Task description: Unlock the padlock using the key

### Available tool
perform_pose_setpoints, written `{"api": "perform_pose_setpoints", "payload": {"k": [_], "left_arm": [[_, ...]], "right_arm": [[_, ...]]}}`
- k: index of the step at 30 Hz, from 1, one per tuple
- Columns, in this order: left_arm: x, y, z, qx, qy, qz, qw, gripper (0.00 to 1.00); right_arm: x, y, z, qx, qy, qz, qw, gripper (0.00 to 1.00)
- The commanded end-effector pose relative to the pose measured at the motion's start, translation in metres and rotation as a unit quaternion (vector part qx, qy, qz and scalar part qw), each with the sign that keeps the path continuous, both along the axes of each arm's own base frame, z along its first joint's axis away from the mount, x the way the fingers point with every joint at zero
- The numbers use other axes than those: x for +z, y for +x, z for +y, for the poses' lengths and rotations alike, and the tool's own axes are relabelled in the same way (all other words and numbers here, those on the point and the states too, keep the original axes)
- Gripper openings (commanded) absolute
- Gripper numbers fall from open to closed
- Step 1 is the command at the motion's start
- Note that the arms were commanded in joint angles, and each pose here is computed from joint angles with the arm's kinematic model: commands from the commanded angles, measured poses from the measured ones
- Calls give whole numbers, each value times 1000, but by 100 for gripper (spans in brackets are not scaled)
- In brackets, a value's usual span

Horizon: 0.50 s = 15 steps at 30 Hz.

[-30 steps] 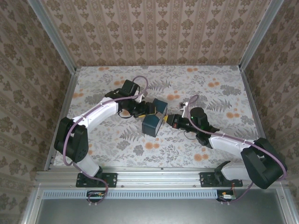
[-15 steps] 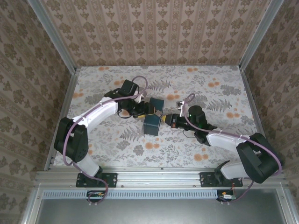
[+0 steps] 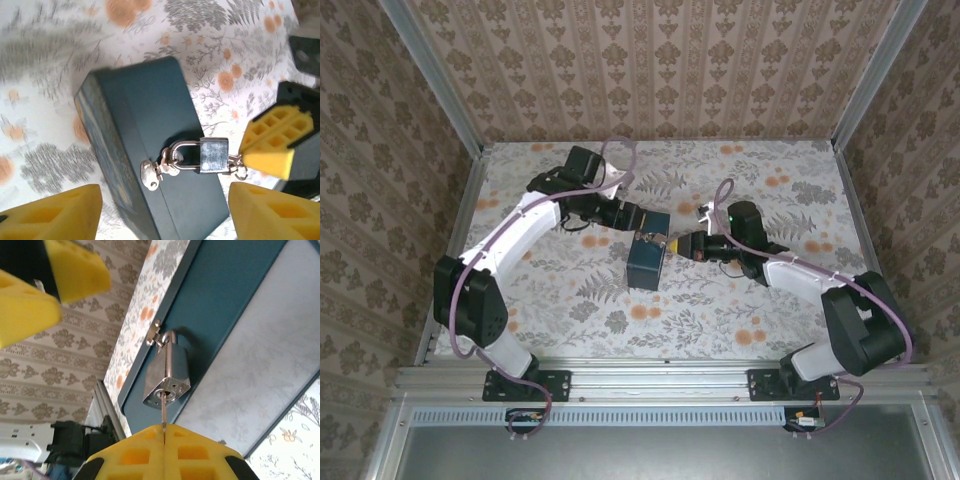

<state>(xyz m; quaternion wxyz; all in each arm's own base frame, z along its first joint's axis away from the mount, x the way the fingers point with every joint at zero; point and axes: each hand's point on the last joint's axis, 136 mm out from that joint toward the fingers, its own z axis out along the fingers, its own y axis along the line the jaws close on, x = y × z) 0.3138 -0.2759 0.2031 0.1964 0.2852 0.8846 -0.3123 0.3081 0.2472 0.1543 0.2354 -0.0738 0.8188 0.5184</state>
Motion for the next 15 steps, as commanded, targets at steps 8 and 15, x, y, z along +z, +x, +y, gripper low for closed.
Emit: {"api": "perform_pose_setpoints", "payload": {"k": [8, 15], "left_arm": [[4, -35, -26, -320, 3, -255, 913, 66], [8, -38, -50, -409, -52, -298, 861, 67]], "right_arm": [[-10, -12, -2, 62, -9, 60, 996, 0], [-7, -6, 0, 72, -15, 65, 995, 0]]}}
